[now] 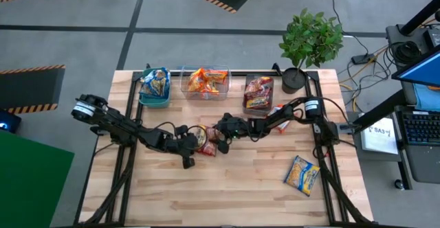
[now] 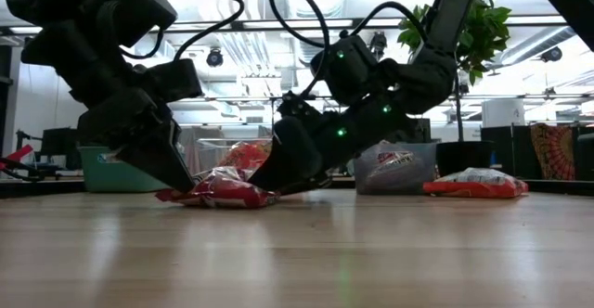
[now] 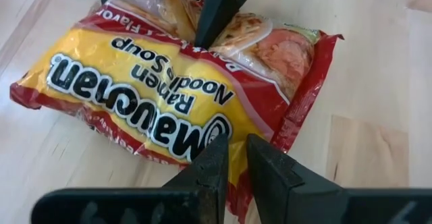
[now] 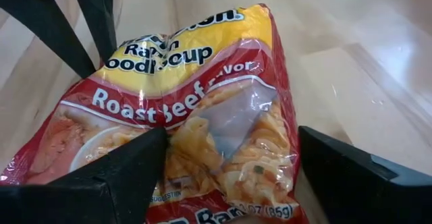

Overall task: Sort Maruchan noodles
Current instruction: Put the red noodle pack into the black bin

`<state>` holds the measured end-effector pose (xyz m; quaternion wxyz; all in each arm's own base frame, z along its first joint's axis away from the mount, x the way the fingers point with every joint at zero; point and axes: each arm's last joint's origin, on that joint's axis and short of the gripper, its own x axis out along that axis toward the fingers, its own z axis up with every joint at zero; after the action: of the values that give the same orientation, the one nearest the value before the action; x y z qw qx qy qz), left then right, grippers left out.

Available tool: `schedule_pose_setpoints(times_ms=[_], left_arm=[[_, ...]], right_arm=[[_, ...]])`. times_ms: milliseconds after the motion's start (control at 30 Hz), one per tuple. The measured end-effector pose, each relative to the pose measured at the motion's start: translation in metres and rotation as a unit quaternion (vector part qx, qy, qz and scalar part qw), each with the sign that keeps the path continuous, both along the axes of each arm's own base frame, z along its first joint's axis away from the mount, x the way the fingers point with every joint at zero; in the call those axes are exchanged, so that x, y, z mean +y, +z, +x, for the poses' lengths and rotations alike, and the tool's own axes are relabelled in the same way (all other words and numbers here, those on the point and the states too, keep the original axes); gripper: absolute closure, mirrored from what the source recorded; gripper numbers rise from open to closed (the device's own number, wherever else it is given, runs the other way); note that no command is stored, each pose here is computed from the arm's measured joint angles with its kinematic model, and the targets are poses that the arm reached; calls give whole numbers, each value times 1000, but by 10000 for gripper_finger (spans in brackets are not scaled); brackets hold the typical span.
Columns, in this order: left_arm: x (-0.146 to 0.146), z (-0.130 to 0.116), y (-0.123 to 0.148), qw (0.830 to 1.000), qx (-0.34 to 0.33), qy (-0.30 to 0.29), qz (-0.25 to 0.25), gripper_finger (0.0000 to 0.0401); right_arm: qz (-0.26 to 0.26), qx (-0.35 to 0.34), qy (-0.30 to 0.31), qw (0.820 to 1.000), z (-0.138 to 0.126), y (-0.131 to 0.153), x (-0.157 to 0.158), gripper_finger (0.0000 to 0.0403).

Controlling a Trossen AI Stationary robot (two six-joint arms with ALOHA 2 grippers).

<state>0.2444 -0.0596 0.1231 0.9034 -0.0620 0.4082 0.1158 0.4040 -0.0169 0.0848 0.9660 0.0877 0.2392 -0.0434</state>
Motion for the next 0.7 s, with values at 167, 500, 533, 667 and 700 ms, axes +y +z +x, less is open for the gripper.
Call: schedule_pose_setpoints(times_ms=[167,500,533,667,700], left_arm=[[0,1,1,1000,-7,0,-2,361],[-1,2,2,1000,-13,0,-5,361],[-1,2,2,1000,-13,0,-5,361],[-3,1,2,1000,-14,-3,-7,361],[-3,1,3,1000,-16,-4,-7,361]], right_arm=[[14,-1,18,1000,0,3,2,125],[74,-9,36,997,2,7,5,289],[80,-9,39,996,2,7,5,304],[90,-11,50,995,1,10,6,350],[90,-10,51,995,1,12,6,358]])
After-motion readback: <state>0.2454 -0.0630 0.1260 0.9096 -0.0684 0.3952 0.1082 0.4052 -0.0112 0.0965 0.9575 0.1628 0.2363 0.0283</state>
